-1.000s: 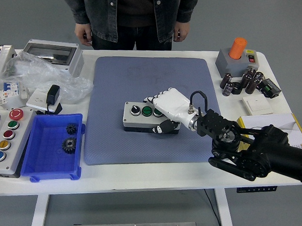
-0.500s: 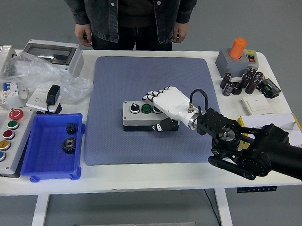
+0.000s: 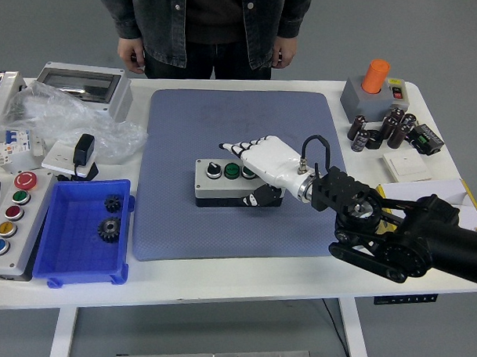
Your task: Pick up the button,place it on the desk,press the button,press the button
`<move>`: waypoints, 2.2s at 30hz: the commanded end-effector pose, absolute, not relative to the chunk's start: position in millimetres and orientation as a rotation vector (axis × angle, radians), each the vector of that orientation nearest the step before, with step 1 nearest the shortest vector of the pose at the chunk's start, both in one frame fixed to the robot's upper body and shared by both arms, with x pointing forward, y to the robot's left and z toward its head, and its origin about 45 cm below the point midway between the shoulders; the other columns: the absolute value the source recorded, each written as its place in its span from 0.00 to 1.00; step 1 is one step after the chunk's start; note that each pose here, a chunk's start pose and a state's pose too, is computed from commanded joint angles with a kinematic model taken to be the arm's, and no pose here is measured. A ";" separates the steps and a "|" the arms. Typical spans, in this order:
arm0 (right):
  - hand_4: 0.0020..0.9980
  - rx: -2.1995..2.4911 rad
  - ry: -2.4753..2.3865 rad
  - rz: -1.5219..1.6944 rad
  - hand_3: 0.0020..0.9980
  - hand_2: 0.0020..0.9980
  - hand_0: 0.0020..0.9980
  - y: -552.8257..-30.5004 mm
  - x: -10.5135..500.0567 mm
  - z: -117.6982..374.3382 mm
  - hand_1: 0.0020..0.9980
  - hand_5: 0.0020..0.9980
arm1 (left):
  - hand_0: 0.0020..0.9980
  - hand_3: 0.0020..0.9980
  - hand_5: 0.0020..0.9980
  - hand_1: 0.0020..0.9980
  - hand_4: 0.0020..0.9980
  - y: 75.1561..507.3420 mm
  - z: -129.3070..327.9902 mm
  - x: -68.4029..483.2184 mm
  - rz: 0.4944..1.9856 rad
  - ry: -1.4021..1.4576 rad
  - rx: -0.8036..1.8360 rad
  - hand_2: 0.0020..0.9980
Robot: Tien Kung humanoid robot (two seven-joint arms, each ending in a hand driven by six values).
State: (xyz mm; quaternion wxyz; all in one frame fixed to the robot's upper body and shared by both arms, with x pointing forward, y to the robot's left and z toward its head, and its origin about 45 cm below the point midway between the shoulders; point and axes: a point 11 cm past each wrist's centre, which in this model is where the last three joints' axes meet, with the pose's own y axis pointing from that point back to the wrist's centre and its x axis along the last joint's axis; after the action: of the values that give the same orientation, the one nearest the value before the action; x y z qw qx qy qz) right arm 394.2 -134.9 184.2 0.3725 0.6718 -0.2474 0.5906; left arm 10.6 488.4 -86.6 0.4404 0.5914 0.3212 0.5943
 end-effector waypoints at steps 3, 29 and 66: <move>1.00 1.752 -0.702 1.487 1.00 0.90 0.62 -143.6 393.6 197.4 0.74 0.42 | 0.57 0.63 0.30 0.63 0.81 487.9 -86.9 10.0 1.475 0.798 1.467 0.61; 0.39 1.519 -0.711 1.386 0.94 0.32 0.42 -176.9 348.3 255.8 0.47 0.04 | 0.57 0.62 0.29 0.63 0.81 488.4 -87.1 2.9 1.476 0.810 1.476 0.60; 0.35 1.523 -0.492 1.161 0.95 0.23 0.32 -176.7 341.6 207.6 0.29 0.00 | 0.57 0.62 0.31 0.63 0.83 489.3 -86.8 2.1 1.475 0.812 1.479 0.60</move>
State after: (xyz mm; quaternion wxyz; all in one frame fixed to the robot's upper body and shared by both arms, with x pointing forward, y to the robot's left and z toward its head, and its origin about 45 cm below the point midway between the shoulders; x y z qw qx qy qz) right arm 341.6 -176.7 207.6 0.5499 0.6433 -0.2079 0.4905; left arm 2.1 489.3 -86.8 0.4354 0.5942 0.3261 0.5925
